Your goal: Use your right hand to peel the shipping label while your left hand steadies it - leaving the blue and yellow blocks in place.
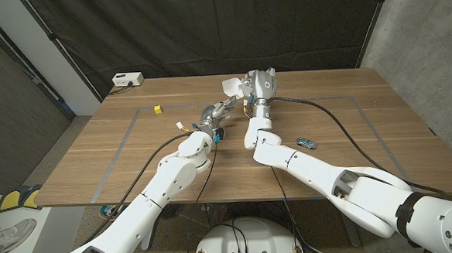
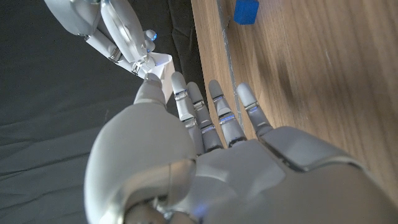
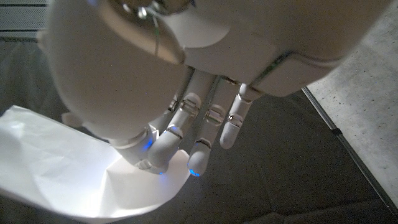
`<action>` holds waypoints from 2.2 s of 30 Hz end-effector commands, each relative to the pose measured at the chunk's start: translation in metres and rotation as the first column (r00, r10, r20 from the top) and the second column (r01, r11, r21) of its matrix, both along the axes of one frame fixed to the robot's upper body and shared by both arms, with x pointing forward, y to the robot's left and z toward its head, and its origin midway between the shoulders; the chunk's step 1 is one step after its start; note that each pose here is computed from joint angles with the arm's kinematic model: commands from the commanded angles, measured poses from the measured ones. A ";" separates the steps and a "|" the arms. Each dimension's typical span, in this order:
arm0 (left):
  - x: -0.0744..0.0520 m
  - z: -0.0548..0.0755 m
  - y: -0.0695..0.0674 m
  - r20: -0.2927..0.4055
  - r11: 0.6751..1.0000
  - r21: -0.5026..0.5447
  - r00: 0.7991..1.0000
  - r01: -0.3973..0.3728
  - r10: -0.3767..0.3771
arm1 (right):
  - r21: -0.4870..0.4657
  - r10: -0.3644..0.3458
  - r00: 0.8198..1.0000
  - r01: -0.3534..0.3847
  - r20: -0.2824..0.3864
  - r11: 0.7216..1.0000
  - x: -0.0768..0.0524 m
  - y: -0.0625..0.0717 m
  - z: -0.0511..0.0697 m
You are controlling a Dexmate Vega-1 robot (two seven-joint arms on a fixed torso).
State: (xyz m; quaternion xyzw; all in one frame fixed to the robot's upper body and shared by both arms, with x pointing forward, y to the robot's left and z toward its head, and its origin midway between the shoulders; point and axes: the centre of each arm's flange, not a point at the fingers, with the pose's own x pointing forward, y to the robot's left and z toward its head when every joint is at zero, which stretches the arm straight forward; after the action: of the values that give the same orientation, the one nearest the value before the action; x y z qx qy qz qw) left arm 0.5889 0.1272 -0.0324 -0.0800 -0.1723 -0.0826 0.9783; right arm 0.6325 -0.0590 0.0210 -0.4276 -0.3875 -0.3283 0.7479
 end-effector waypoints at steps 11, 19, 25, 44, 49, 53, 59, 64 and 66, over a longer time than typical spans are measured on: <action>0.011 0.008 -0.002 -0.032 0.999 -0.031 0.999 -0.008 0.007 | -0.006 0.032 0.999 -0.032 0.001 0.999 0.006 -0.003 0.001; 0.014 0.009 -0.003 -0.042 0.999 -0.045 0.999 -0.010 0.008 | -0.003 0.043 0.999 -0.043 0.015 0.999 0.009 -0.005 0.004; 0.017 0.009 -0.005 -0.053 0.999 -0.041 0.999 0.001 -0.003 | -0.005 0.050 0.999 -0.050 0.018 0.999 0.012 -0.005 0.004; 0.024 0.022 -0.008 0.099 0.988 0.072 0.987 -0.135 0.127 | -0.033 0.063 0.996 -0.065 -0.070 0.997 0.012 -0.008 0.007; 0.023 0.025 -0.006 0.114 0.986 0.099 0.986 -0.134 0.122 | -0.063 0.048 0.981 -0.061 -0.186 0.996 0.014 -0.012 0.008; 0.021 0.026 -0.005 0.111 0.986 0.107 0.987 -0.126 0.114 | -0.005 0.099 0.970 -0.102 -0.222 0.995 0.016 -0.019 0.007; 0.020 0.028 0.000 0.113 0.985 0.121 0.987 -0.125 0.112 | 0.124 0.190 0.944 -0.162 -0.268 0.979 0.020 -0.031 0.007; 0.019 0.030 0.002 0.117 0.985 0.137 0.989 -0.109 0.093 | 0.266 0.303 0.910 -0.229 -0.284 0.936 0.024 -0.044 0.006; 0.018 0.031 0.004 0.118 0.985 0.140 0.989 -0.102 0.085 | 0.324 0.366 0.886 -0.271 -0.284 0.907 0.027 -0.052 0.005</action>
State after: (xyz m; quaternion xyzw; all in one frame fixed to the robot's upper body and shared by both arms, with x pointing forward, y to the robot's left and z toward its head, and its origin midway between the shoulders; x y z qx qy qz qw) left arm 0.6098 0.1251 -0.0058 -0.0099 -0.2206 -0.0403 0.9745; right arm 0.6524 -0.0863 0.0267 -0.4092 -0.3108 -0.2309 0.8262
